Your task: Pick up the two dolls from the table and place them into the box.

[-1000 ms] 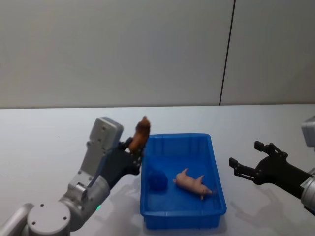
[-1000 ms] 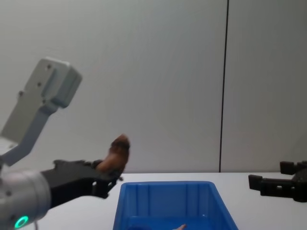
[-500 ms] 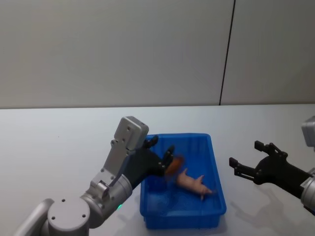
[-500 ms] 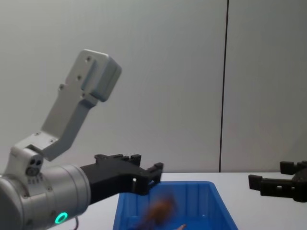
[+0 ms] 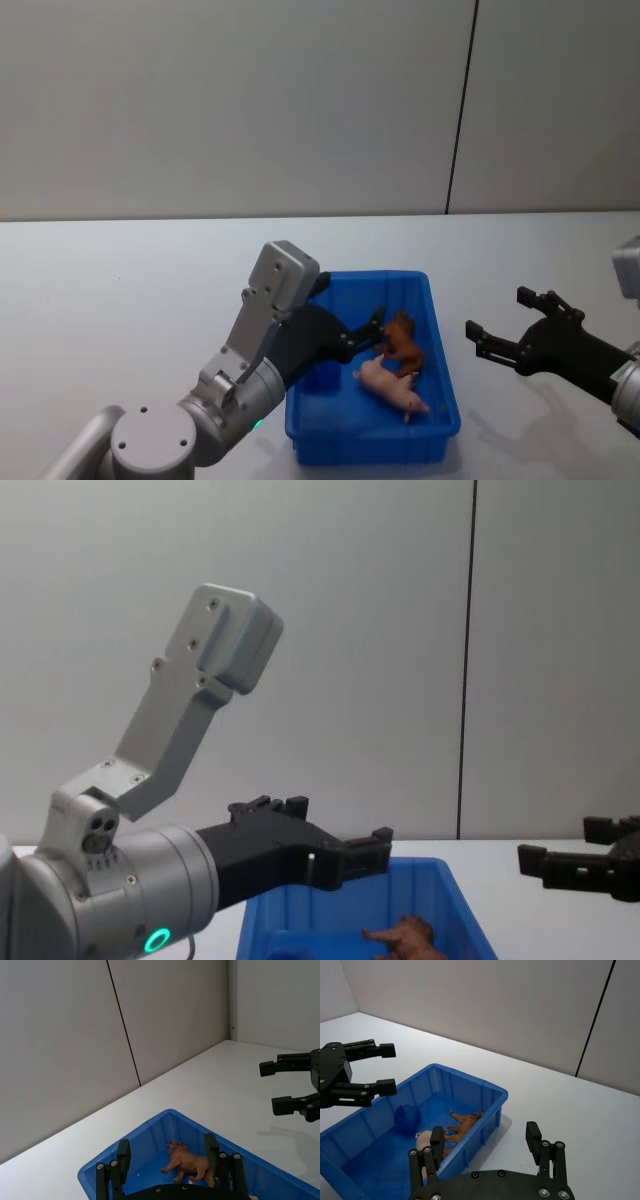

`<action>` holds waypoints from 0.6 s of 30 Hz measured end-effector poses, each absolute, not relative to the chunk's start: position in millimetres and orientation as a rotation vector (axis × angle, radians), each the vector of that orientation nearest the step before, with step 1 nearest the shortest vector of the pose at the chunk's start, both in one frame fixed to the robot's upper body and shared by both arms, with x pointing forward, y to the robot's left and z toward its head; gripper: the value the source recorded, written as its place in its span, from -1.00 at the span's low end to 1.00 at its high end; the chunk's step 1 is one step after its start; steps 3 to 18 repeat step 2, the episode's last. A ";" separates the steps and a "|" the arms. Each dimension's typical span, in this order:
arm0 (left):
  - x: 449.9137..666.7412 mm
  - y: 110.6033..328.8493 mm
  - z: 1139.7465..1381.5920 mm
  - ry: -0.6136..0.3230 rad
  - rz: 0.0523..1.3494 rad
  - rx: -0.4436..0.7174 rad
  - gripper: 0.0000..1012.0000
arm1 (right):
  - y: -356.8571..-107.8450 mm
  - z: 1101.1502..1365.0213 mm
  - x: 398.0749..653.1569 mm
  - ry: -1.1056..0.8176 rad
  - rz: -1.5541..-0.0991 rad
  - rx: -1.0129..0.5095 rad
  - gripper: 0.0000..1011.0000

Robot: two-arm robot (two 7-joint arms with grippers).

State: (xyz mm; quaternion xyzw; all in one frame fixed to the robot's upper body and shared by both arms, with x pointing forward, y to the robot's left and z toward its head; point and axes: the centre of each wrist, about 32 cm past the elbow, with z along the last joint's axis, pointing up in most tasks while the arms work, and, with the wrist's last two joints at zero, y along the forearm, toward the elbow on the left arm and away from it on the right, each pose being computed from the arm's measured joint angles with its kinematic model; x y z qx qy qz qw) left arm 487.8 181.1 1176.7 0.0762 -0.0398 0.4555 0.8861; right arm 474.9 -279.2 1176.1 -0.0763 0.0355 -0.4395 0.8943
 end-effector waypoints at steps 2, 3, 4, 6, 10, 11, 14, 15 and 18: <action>487.8 180.6 1176.5 -0.083 0.945 0.157 0.91 | -279.2 1176.0 474.9 0.074 -0.911 -0.158 0.98; 487.8 180.6 1176.5 -0.083 0.945 0.157 0.91 | -279.2 1176.0 474.9 0.074 -0.911 -0.158 0.98; 487.8 180.6 1176.5 -0.083 0.945 0.157 0.91 | -279.2 1176.0 474.9 0.074 -0.911 -0.158 0.98; 487.8 180.6 1176.5 -0.083 0.945 0.157 0.91 | -279.2 1176.0 474.9 0.074 -0.911 -0.158 0.98; 487.8 180.6 1176.5 -0.083 0.945 0.157 0.91 | -279.2 1176.0 474.9 0.074 -0.911 -0.158 0.98; 487.8 180.6 1176.5 -0.083 0.945 0.157 0.91 | -279.2 1176.0 474.9 0.074 -0.911 -0.158 0.98; 487.8 180.6 1176.5 -0.083 0.945 0.157 0.91 | -279.2 1176.0 474.9 0.074 -0.911 -0.158 0.98; 487.8 180.6 1176.5 -0.083 0.945 0.157 0.91 | -279.2 1176.0 474.9 0.074 -0.911 -0.158 0.98; 487.8 180.6 1176.5 -0.083 0.945 0.157 0.91 | -279.2 1176.0 474.9 0.074 -0.911 -0.158 0.98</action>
